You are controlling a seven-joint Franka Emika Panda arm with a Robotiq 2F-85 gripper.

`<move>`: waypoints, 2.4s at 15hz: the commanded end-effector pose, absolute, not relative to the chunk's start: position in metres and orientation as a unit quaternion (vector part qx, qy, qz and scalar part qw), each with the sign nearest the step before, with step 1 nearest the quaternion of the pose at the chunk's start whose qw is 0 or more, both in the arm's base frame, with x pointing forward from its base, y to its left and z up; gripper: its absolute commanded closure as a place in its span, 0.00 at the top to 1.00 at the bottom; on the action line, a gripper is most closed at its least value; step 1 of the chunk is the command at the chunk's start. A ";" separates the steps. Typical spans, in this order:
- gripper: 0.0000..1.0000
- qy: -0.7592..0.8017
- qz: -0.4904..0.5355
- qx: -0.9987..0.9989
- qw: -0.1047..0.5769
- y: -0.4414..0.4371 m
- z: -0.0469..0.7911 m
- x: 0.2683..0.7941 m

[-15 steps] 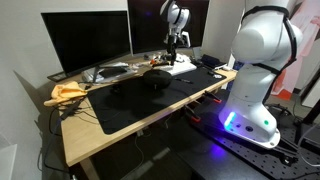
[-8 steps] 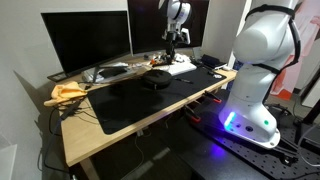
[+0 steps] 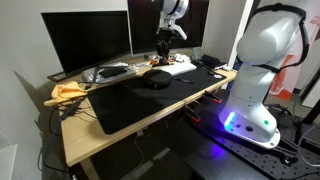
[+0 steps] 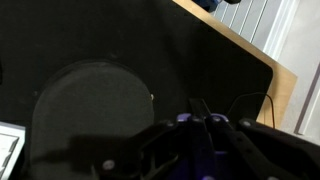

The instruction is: Close the black bag on the table

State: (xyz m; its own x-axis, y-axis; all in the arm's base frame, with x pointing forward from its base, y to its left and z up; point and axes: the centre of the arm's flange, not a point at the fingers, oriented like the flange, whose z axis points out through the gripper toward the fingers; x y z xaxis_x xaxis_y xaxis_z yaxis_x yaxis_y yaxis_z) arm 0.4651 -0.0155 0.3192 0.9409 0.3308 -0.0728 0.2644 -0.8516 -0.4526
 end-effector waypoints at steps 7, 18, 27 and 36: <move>0.26 -0.020 0.024 -0.988 0.149 0.067 0.340 0.423; 0.41 -0.010 0.030 -0.989 0.141 0.086 0.334 0.424; 0.80 -0.015 0.029 -0.990 0.134 0.089 0.331 0.424; 1.00 -0.022 0.021 -0.992 0.125 0.091 0.327 0.421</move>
State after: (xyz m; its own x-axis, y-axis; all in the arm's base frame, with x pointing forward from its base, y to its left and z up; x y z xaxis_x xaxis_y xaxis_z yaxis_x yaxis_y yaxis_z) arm 0.4241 0.0899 0.3292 0.9968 0.0521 -0.0602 0.0343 -0.9635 -0.2653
